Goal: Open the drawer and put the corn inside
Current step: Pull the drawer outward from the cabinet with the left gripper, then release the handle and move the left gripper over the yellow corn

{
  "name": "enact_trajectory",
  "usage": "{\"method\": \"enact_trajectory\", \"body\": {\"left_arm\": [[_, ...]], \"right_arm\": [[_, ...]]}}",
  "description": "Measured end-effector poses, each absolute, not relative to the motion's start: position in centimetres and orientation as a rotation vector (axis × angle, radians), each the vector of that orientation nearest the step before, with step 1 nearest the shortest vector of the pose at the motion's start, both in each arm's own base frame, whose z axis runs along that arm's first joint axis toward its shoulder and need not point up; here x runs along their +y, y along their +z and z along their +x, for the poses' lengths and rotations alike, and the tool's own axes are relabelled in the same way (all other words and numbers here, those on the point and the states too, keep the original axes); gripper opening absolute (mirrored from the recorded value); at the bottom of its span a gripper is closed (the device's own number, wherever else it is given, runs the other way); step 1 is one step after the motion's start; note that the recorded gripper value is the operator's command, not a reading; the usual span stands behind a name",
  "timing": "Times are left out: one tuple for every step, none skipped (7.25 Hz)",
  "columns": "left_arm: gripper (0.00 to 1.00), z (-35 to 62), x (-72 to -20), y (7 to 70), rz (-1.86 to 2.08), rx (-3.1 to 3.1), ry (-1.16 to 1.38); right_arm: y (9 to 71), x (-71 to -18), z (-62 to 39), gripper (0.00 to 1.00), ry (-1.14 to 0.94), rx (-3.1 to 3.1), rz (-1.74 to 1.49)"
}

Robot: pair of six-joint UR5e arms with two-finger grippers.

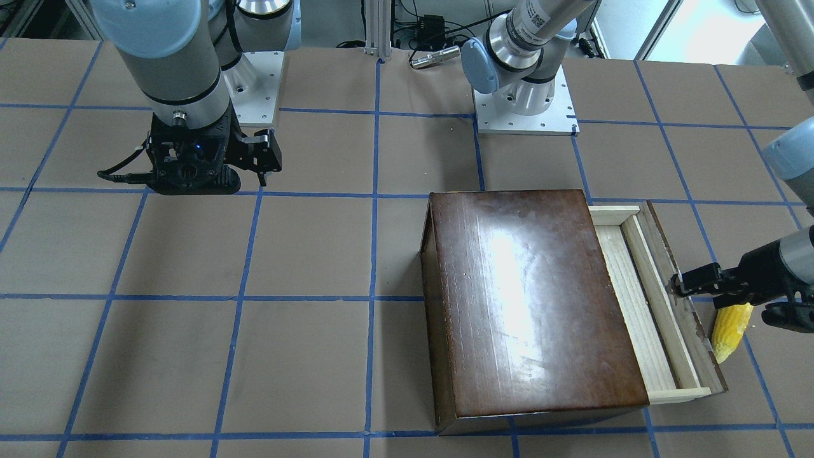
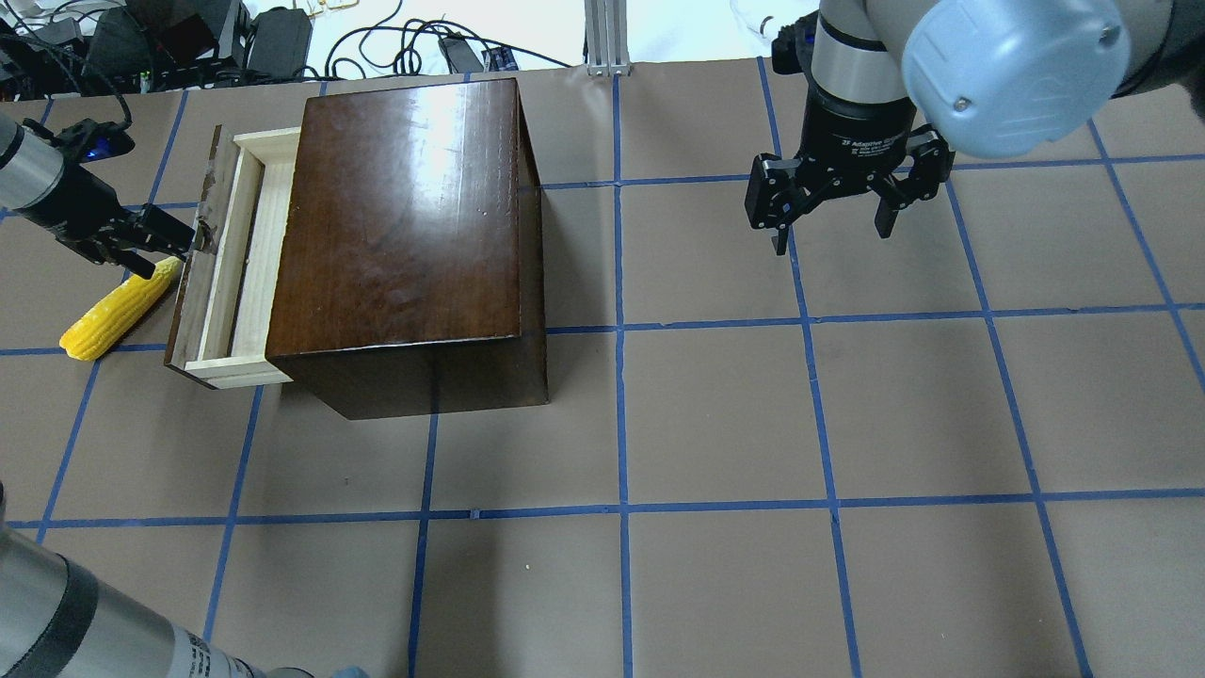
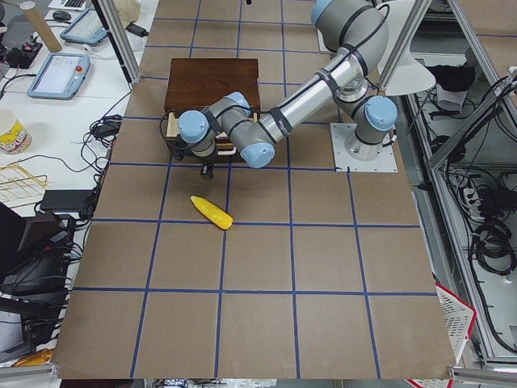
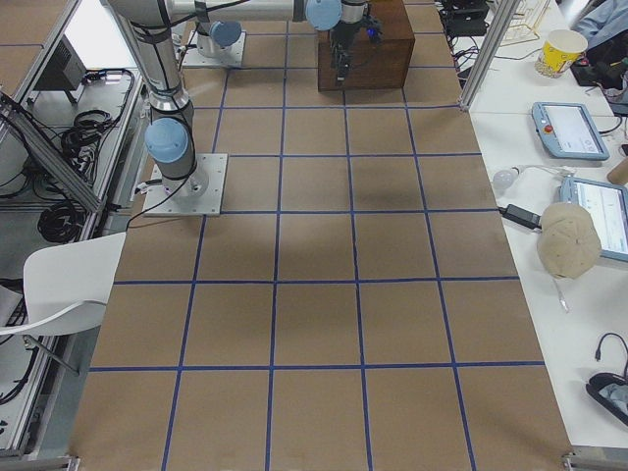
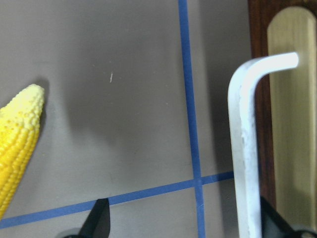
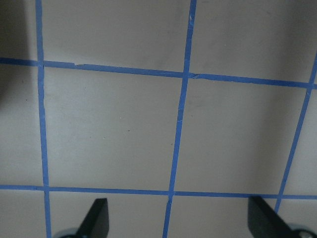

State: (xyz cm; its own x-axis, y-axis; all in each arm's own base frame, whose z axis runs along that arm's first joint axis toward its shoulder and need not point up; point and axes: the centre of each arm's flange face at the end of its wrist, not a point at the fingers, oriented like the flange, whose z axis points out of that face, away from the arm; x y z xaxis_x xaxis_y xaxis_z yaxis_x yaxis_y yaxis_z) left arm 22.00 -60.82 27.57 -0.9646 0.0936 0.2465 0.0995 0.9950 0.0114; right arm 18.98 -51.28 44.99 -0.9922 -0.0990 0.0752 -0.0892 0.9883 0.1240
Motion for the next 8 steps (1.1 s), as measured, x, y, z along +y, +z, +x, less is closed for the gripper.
{"method": "enact_trajectory", "body": {"left_arm": [[1.0,22.3,-60.7,27.6,-0.146,-2.89,-0.032],[1.0,22.4,-60.7,27.6,-0.155,-2.89,-0.03],[1.0,22.5,-60.7,27.6,-0.167,-2.89,-0.029],[1.0,22.6,-60.7,27.7,-0.173,-2.891,-0.026],[1.0,22.6,-60.6,27.9,-0.176,-2.894,-0.021],[1.0,22.5,-60.6,28.5,-0.178,-2.899,-0.01],[1.0,22.6,-60.6,29.5,-0.18,-2.908,0.007],[1.0,22.9,-60.8,30.7,-0.19,-2.932,0.02]], "right_arm": [[45.0,-51.3,19.0,1.0,-0.185,-3.051,0.145],[45.0,-51.3,19.0,1.0,-0.185,-3.051,0.145],[45.0,-51.3,19.0,1.0,-0.185,-3.051,0.145],[45.0,-51.3,19.0,1.0,-0.185,-3.051,0.145],[45.0,-51.3,19.0,1.0,-0.185,-3.051,0.145],[45.0,-51.3,19.0,1.0,-0.185,-3.051,0.145],[45.0,-51.3,19.0,1.0,-0.185,-3.051,0.145],[45.0,-51.3,19.0,1.0,-0.185,-3.051,0.145]]}}
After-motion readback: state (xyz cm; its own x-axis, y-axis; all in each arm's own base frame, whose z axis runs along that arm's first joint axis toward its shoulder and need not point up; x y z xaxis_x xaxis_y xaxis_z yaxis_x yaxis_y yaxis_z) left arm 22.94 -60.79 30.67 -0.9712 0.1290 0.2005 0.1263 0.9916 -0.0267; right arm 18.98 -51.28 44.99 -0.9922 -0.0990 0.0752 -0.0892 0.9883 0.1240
